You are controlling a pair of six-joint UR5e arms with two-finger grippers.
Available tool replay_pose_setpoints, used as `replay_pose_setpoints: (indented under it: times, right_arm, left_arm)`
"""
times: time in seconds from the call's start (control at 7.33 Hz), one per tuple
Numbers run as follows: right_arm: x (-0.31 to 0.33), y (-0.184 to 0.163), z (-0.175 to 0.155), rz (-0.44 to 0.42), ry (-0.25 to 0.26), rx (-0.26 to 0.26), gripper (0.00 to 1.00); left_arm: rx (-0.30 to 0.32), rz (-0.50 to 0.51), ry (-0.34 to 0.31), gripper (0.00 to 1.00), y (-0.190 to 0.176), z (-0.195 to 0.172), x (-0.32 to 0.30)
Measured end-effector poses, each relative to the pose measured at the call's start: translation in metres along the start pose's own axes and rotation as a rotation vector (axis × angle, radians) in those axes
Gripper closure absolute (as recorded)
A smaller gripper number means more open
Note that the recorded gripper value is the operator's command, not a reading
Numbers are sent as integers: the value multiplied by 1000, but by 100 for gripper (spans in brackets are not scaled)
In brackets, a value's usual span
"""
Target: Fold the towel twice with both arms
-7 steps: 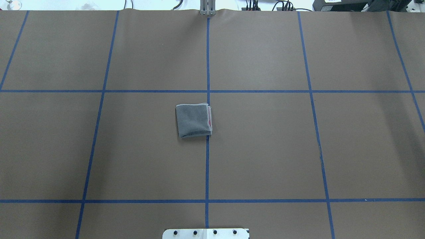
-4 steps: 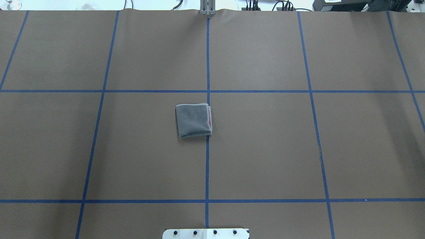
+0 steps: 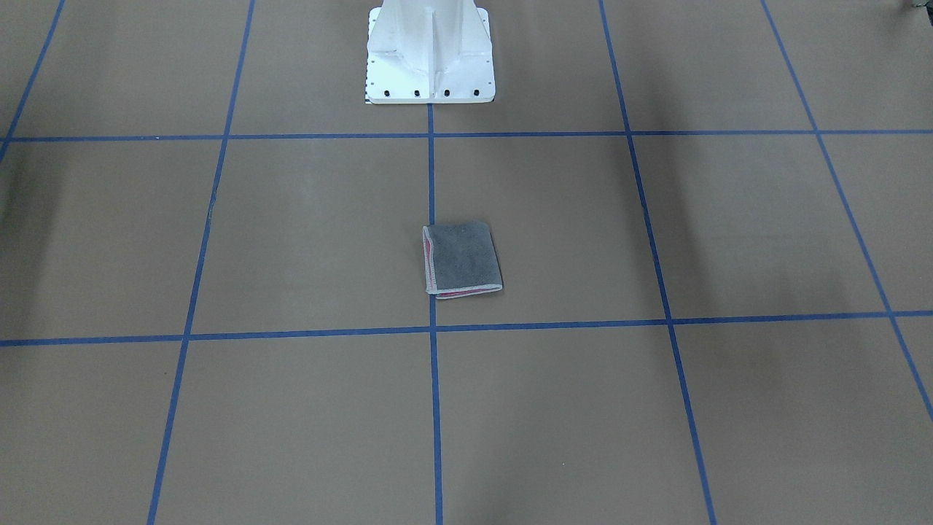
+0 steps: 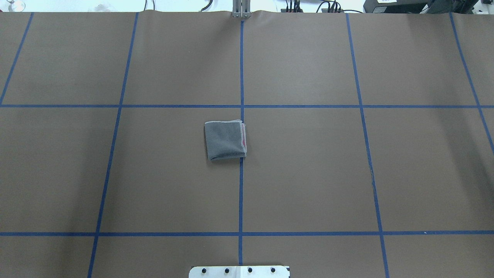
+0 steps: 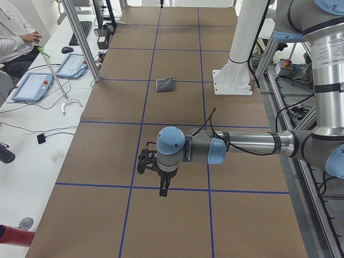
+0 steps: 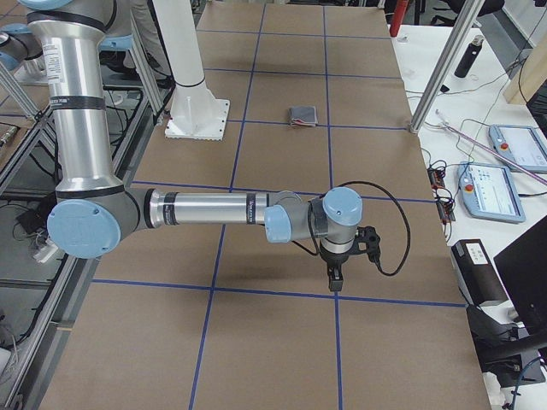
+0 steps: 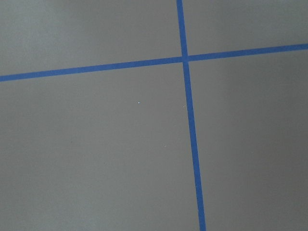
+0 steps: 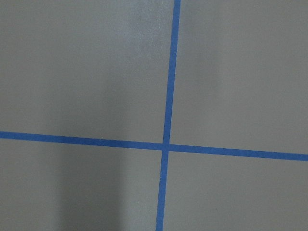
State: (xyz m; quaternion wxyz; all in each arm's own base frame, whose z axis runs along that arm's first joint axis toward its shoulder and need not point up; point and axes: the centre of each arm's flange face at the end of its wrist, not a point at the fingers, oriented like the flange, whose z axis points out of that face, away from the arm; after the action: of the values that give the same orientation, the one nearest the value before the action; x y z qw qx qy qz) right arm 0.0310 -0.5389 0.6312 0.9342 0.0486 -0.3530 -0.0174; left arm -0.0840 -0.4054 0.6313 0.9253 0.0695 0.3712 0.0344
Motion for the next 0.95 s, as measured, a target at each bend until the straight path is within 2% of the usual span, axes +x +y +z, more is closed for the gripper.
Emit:
replay_pose_setpoints:
  times: [0.95]
  right_arm:
    - [0,0,0,0,-1,0,0]
  left_arm:
    - [16,12,-2,0,0,-9,9]
